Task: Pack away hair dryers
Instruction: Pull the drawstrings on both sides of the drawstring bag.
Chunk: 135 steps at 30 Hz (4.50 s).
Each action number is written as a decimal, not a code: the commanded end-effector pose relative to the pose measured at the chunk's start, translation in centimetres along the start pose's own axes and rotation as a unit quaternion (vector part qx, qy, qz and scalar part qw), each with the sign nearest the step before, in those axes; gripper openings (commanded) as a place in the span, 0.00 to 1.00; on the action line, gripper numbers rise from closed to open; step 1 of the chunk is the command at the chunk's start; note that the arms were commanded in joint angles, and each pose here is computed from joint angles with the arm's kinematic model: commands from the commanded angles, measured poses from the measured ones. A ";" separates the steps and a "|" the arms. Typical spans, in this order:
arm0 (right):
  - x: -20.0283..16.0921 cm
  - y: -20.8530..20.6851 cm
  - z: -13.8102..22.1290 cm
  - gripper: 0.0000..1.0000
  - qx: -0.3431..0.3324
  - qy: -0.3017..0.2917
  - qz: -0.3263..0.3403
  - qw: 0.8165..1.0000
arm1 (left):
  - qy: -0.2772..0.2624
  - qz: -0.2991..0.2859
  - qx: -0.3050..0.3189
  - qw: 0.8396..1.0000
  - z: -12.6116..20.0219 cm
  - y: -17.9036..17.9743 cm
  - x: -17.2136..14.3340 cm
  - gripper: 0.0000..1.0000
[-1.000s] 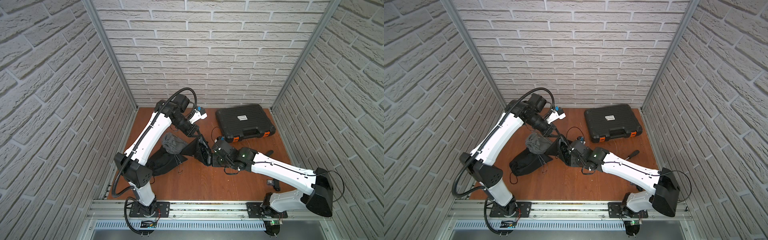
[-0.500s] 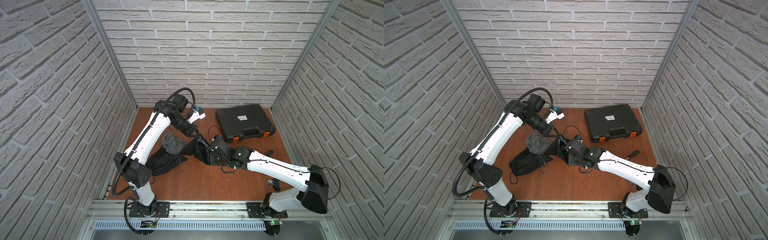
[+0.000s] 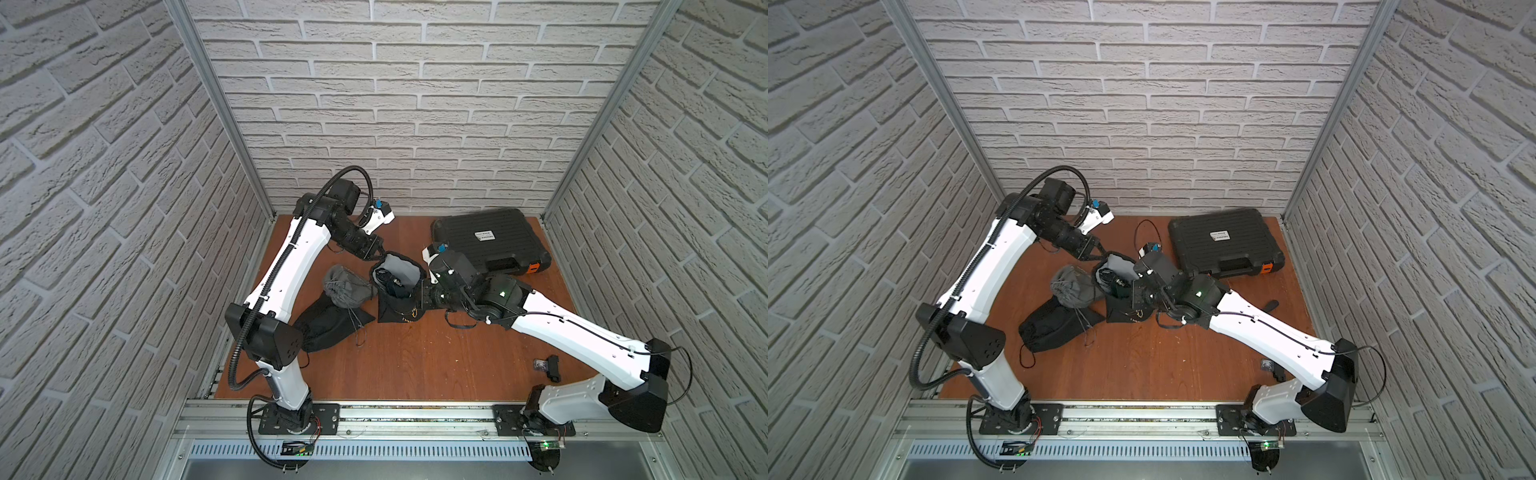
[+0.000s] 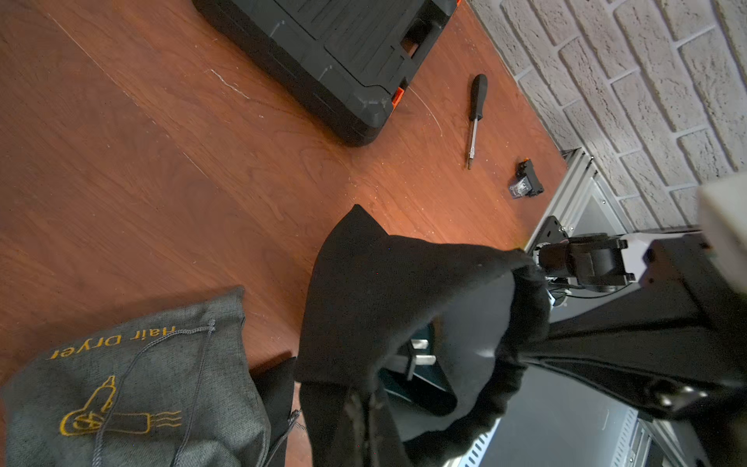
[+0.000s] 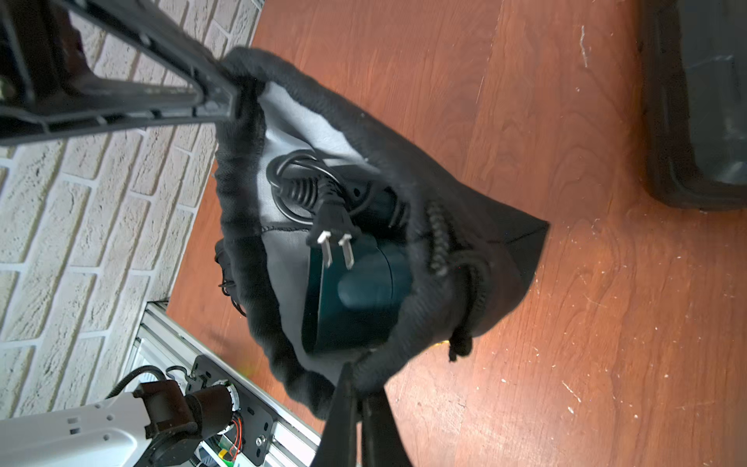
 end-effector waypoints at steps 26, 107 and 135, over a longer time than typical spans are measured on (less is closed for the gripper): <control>-2.5 1.1 -4.4 0.03 0.050 0.043 -0.011 0.998 | -0.010 -0.004 0.026 1.000 1.2 0.1 -2.0 0.00; -4.3 1.3 -8.1 0.03 0.057 0.082 -0.036 0.994 | 0.047 -0.106 0.249 0.961 -2.2 2.9 -16.2 0.00; -0.5 0.2 -3.5 0.45 0.132 0.086 -0.074 0.985 | 0.137 -0.145 0.193 0.961 -1.9 1.5 -22.0 0.00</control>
Point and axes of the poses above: each gripper's point midway between its finger pads, its own z axis back along the fingers, its own y axis along the line the jaws close on, x = y × z, the point moved 5 cm from there along z, back along the fingers, and after that the axes turned 2 degrees about -z, right-handed, at the moved point
